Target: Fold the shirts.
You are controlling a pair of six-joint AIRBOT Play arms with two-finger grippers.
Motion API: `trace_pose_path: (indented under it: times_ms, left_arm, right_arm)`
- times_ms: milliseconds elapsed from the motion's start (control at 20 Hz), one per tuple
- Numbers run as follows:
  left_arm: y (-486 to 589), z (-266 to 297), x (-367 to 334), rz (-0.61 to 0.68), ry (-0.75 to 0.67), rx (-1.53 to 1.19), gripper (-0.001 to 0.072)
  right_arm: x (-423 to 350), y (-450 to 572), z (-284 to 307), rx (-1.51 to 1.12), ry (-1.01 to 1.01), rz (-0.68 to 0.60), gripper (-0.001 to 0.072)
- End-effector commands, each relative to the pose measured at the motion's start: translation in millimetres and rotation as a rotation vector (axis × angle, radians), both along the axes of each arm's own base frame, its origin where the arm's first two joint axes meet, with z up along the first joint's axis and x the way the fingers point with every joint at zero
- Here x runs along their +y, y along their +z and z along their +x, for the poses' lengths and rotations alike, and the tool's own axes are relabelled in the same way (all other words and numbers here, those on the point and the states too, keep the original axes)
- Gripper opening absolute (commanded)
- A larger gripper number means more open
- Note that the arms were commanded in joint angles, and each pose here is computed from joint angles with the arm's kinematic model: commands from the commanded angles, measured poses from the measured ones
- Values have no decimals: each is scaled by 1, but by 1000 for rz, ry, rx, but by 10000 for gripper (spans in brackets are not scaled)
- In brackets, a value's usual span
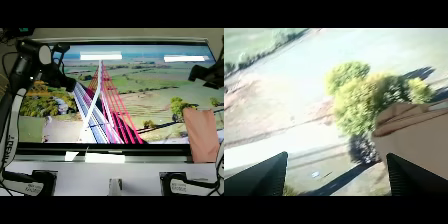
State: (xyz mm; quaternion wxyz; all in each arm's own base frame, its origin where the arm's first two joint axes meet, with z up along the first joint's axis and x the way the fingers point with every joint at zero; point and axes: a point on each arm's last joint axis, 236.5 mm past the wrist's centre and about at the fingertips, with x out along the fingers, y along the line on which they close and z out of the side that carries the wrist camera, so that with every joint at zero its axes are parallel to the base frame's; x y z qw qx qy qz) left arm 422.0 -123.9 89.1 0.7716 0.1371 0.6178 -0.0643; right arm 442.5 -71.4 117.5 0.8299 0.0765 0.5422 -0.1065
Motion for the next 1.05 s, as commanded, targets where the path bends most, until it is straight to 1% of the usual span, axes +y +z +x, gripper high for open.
trace_pose_path:
  times_ms: [0, 100, 150, 1000]
  left_arm:
    - [-27, -8, 15, 95, 60, 81, 637]
    - [-15, 11, 4, 47, 62, -29, 636]
    - [-12, 15, 0, 37, 52, -55, 636]
    - [-29, 18, -3, 50, 45, -25, 635]
  right_arm:
    - [72, -39, -14, 192, 139, 29, 707]
    - [76, -40, -15, 199, 148, 31, 702]
    - [75, -40, -15, 197, 147, 28, 688]
    - [76, -39, -11, 182, 149, 27, 688]
